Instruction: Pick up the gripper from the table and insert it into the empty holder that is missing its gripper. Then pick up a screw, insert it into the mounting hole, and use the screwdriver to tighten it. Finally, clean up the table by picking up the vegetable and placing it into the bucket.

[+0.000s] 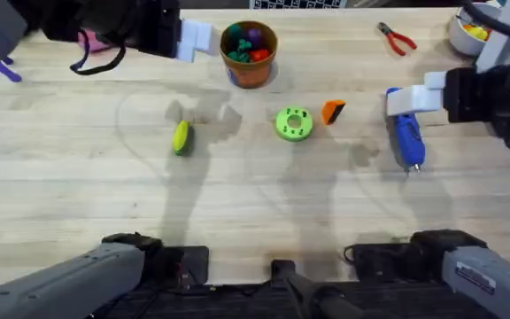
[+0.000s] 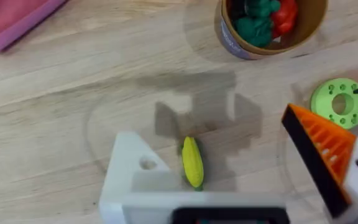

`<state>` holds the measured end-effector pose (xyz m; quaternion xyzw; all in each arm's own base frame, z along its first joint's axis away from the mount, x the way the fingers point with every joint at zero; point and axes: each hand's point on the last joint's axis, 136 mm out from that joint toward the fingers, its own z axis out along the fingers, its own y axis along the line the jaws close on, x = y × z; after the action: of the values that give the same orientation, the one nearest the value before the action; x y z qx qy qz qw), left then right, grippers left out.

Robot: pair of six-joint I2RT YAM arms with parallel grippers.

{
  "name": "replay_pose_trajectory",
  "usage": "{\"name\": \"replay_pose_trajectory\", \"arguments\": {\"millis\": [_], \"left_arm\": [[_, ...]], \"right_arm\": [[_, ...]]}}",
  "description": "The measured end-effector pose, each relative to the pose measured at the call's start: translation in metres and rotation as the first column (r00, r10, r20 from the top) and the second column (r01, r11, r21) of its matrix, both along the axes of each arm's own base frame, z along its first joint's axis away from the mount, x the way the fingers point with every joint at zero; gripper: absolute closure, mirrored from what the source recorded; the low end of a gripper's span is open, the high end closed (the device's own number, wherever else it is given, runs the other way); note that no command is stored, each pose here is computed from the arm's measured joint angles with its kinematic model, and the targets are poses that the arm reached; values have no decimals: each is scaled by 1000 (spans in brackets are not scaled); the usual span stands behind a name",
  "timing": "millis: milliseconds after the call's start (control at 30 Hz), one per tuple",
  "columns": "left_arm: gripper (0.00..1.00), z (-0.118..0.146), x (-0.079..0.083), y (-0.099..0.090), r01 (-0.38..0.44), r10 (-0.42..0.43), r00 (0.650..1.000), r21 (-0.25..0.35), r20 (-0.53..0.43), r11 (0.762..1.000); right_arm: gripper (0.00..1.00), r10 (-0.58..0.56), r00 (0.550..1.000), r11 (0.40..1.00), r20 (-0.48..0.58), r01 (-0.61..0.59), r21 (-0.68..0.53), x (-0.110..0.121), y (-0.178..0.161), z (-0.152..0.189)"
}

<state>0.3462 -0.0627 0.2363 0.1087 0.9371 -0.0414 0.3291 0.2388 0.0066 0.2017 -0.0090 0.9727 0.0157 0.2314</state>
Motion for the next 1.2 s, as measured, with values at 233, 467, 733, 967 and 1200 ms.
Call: {"name": "replay_pose_trajectory", "arguments": {"millis": [233,467,733,967,1200], "left_arm": [[15,19,-9,1,9,-8,994,-9,112,1000],[15,27,-29,6,13,-1,957,-37,291,999],[14,16,-37,10,61,1,868,-108,497,992],[15,-2,-64,7,127,-25,807,-132,589,983],[16,-24,-98,-7,224,-82,761,-142,643,964]], "right_arm": [[8,0,1000,1000,0,0,0,0,0,0],[8,0,1000,1000,0,0,0,0,0,0],[8,0,1000,1000,0,0,0,0,0,0],[7,0,1000,1000,0,0,0,0,0,0],[8,0,1000,1000,0,0,0,0,0,0]]}}
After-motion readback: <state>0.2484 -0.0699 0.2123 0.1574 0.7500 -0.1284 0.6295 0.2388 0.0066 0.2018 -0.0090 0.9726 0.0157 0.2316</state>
